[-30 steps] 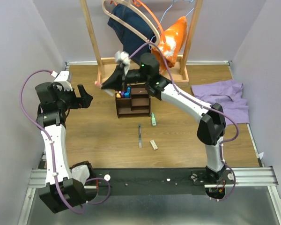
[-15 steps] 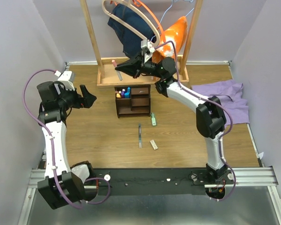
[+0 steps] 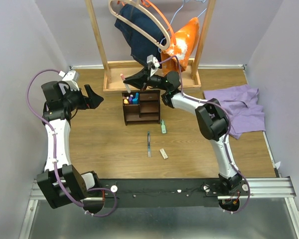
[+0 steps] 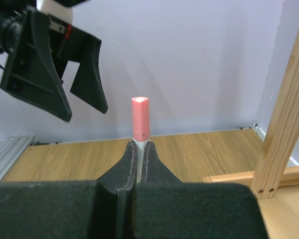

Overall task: Sort the stationery into containers
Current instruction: Place the pen in the storage box, then pick up the pen from the center of the board.

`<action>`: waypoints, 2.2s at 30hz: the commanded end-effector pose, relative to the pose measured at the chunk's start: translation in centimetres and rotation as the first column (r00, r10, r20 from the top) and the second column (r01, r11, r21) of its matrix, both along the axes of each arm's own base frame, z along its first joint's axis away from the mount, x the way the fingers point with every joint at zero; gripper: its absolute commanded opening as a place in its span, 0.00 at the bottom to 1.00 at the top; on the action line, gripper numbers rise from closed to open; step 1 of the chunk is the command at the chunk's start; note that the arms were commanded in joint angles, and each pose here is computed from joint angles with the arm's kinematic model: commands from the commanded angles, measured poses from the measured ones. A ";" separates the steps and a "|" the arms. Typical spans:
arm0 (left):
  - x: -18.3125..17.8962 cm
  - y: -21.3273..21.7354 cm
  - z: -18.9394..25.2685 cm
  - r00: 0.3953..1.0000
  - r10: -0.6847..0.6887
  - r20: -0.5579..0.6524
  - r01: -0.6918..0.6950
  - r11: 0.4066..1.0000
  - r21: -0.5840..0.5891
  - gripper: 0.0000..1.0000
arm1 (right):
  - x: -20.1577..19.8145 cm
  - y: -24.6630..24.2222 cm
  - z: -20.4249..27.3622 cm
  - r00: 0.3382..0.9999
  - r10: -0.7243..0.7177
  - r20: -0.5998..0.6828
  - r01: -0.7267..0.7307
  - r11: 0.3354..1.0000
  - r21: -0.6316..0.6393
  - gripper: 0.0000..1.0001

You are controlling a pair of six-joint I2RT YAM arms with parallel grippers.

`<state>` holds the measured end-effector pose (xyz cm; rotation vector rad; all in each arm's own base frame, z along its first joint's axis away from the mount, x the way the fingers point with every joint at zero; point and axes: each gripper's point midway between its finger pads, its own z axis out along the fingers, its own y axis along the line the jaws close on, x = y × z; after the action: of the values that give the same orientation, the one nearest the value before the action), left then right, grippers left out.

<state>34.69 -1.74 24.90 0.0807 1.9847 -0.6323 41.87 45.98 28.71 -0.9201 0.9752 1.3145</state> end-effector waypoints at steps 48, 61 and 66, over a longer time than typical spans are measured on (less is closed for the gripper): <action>-2.4 -2.1 5.1 0.983 -0.095 0.156 0.063 0.978 0.197 0.99 | -14.0 -10.4 -7.3 0.993 0.119 0.020 -0.083 0.795 -0.601 0.56; -4.6 -3.1 5.0 0.974 -0.167 0.155 0.124 0.959 0.254 0.99 | -20.0 -12.6 -19.7 0.591 0.805 0.050 -0.084 0.124 -0.989 0.51; -5.4 -3.1 4.0 0.972 -0.183 0.149 0.137 0.951 0.278 0.99 | -22.6 -10.7 -21.9 0.413 0.909 0.051 -0.013 0.062 -0.998 0.50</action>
<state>30.33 -4.84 29.46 0.4175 1.8928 -0.4704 21.37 35.91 7.53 -2.6176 0.8917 0.6574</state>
